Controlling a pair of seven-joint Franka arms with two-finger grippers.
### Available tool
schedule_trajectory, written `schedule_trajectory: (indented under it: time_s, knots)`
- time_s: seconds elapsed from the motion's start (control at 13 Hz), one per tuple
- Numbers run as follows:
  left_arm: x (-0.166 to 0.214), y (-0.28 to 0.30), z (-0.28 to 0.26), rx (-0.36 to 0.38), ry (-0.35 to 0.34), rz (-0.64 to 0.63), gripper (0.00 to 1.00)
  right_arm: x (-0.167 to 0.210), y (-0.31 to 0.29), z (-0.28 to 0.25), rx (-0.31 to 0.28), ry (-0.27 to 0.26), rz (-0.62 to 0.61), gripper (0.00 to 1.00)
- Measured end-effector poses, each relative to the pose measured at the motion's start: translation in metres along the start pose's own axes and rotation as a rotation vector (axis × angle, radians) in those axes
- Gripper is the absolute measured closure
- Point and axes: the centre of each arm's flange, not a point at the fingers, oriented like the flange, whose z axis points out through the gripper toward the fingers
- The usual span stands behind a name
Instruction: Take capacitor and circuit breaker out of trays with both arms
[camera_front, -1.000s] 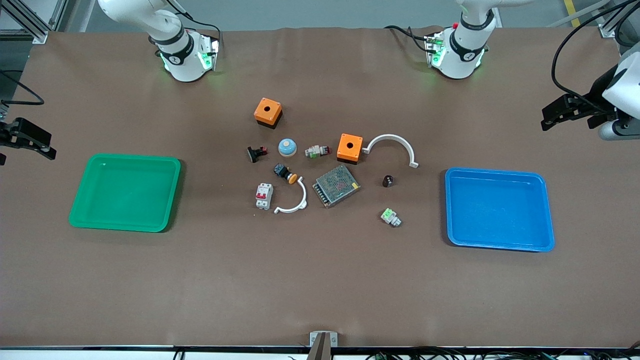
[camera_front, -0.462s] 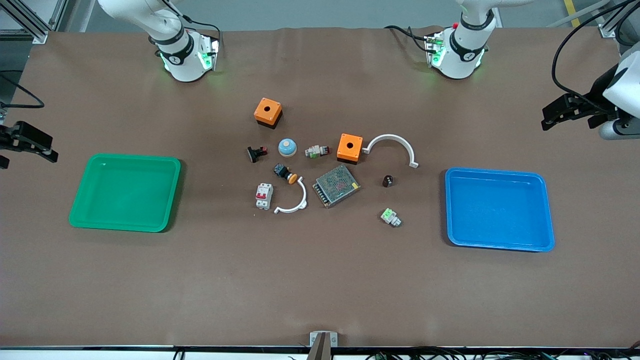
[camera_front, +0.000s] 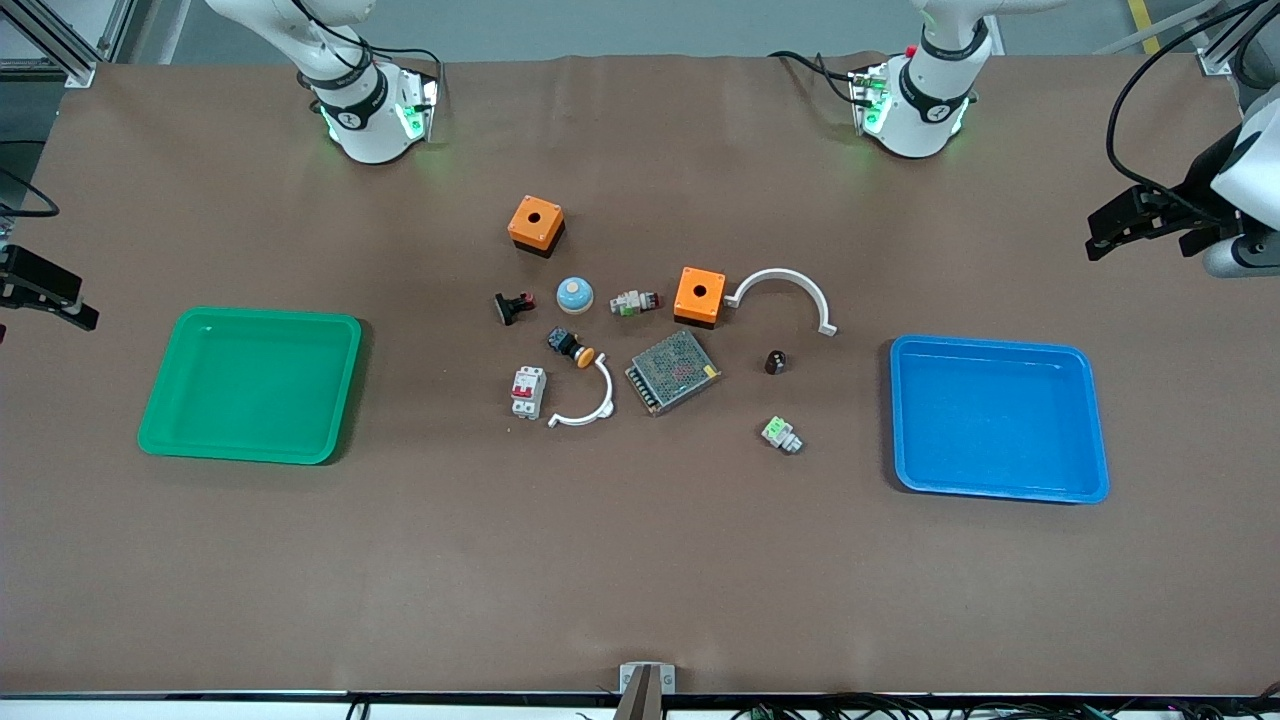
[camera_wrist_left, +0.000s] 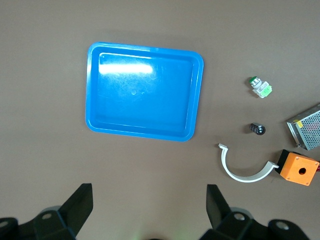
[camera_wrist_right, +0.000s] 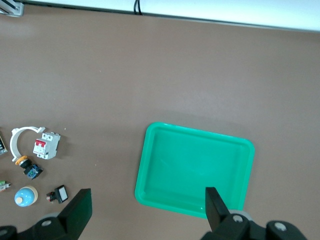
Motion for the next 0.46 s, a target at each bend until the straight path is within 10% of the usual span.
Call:
schedule_trajectory:
  time_s: [0.46]
  knots:
    - [0.0, 0.001, -0.002, 0.0, 0.006, 0.002, 0.0, -0.003, -0.026, -0.016, -0.003, 0.024, -0.043, 0.0]
